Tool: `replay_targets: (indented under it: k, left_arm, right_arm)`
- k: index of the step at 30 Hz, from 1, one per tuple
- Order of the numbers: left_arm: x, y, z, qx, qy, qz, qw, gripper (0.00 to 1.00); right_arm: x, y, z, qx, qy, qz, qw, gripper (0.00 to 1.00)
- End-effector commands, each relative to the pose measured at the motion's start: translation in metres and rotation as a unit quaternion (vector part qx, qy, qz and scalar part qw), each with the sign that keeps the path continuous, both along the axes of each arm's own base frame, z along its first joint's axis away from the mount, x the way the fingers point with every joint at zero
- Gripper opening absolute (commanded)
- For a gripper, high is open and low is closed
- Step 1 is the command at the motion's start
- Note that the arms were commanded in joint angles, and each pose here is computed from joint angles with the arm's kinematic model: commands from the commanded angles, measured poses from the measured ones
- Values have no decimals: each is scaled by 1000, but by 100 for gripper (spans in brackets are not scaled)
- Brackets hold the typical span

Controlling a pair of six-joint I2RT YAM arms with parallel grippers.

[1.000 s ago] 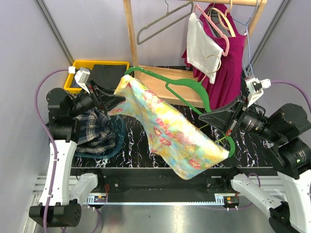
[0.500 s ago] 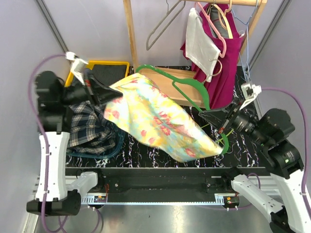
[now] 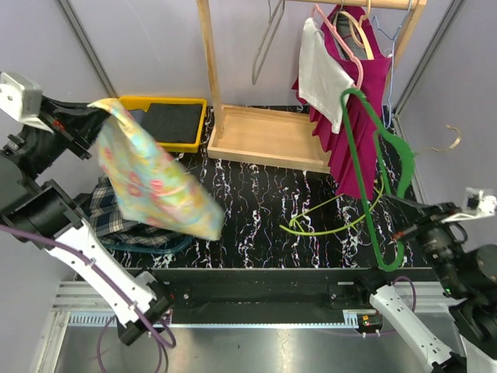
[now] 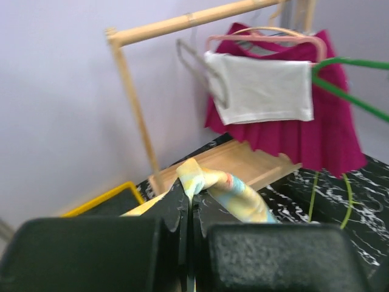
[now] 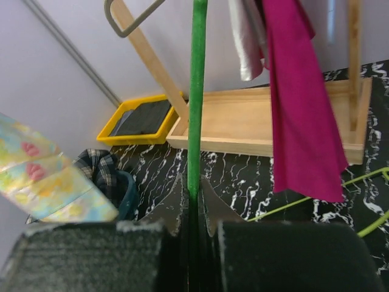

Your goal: Remove the skirt from the hanger

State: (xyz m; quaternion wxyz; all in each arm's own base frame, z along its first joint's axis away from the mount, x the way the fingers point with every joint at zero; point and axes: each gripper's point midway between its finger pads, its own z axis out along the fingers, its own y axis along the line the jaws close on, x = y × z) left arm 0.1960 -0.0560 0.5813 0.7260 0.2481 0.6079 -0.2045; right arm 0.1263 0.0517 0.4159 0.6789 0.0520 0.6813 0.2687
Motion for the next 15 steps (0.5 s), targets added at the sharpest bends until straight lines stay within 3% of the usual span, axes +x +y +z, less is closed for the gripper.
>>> replay_targets:
  k: [1,5,7,11,13,14,15]
  left_arm:
    - [33,53,-13,-33,20,55,998,0]
    - [30,56,-7,2,-30,103,994,0]
    - [27,57,-2,36,-66,131,989,0]
    - [40,79,-36,18,-28,162,986,0]
    - [45,89,-56,30,-16,172,984,0]
    - [51,96,-81,8,20,175,984,0]
    - [53,101,-94,32,22,178,983,0]
  right_arm:
    - [-21,-29,-13,2,29,-51,998,0]
    - [-32,-47,-32,25,69,-92,993,0]
    - [-34,-81,-49,36,113,-190,975,0]
    - [-45,-121,-68,61,168,-321,930,0]
    - [-32,-121,-78,62,183,-347,918,0]
    - [-25,-118,-81,66,184,-351,916,0]
    - [-13,-113,-78,79,173,-350,917,0]
